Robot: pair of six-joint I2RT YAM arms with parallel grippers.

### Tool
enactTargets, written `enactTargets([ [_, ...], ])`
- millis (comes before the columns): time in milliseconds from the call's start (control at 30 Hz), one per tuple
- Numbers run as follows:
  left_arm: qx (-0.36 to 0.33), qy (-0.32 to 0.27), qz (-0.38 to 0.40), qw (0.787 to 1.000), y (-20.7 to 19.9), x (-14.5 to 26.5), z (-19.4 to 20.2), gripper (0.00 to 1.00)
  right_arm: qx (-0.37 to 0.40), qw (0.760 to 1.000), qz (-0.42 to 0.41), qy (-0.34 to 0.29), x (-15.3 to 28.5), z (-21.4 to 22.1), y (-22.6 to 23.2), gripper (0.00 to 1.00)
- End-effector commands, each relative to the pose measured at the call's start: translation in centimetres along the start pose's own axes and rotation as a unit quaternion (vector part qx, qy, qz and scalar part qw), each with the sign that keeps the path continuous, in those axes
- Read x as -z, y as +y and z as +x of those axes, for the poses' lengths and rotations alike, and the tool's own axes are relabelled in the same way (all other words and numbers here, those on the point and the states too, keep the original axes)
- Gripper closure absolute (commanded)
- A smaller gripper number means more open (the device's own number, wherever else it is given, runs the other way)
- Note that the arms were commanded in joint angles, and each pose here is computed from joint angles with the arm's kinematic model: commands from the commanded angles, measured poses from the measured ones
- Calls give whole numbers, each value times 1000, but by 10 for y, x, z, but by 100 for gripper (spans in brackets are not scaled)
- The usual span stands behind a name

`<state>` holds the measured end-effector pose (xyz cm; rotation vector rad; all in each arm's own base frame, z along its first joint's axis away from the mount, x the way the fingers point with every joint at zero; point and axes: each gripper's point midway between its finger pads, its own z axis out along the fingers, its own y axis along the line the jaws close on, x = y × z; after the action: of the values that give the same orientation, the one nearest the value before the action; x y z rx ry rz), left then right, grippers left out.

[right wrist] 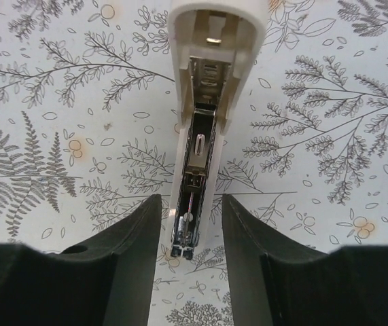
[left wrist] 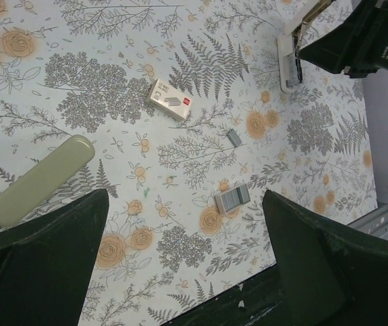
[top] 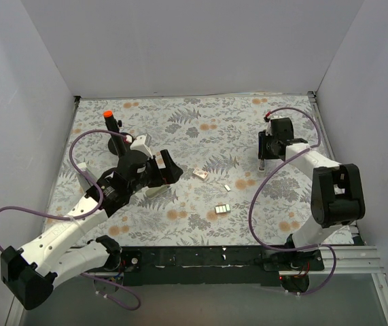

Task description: Unload the staples from the stapler

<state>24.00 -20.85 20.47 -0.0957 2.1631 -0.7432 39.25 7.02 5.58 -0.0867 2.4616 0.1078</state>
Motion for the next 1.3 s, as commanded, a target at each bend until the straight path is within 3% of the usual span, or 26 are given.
enactTargets([
  [0,-5,-12,-24,1000,10,6,-5,2,4,999,-7,-35,33,-25,2,50],
  [100,-3,-14,-42,999,13,8,-10,2,6,999,2,-40,48,-23,-2,47],
  [300,59,-12,-159,985,43,4,-11,2,7,997,-36,-66,80,-16,18,43],
  [433,109,-6,-196,974,52,7,-9,2,46,983,-113,-135,109,-28,53,42],
  [600,143,-8,-225,964,73,0,1,2,84,967,-171,-167,130,-30,92,42],
  [667,163,-2,-258,952,86,-2,7,5,94,962,-190,-174,140,-29,107,42],
  [833,161,15,-310,937,106,-23,17,29,114,949,-229,-186,160,-23,133,42],
  [1100,121,20,-378,918,133,-48,10,32,124,944,-235,-197,171,-22,132,42],
  [1267,106,43,-408,906,148,-63,17,51,120,937,-250,-210,180,-23,135,42],
])
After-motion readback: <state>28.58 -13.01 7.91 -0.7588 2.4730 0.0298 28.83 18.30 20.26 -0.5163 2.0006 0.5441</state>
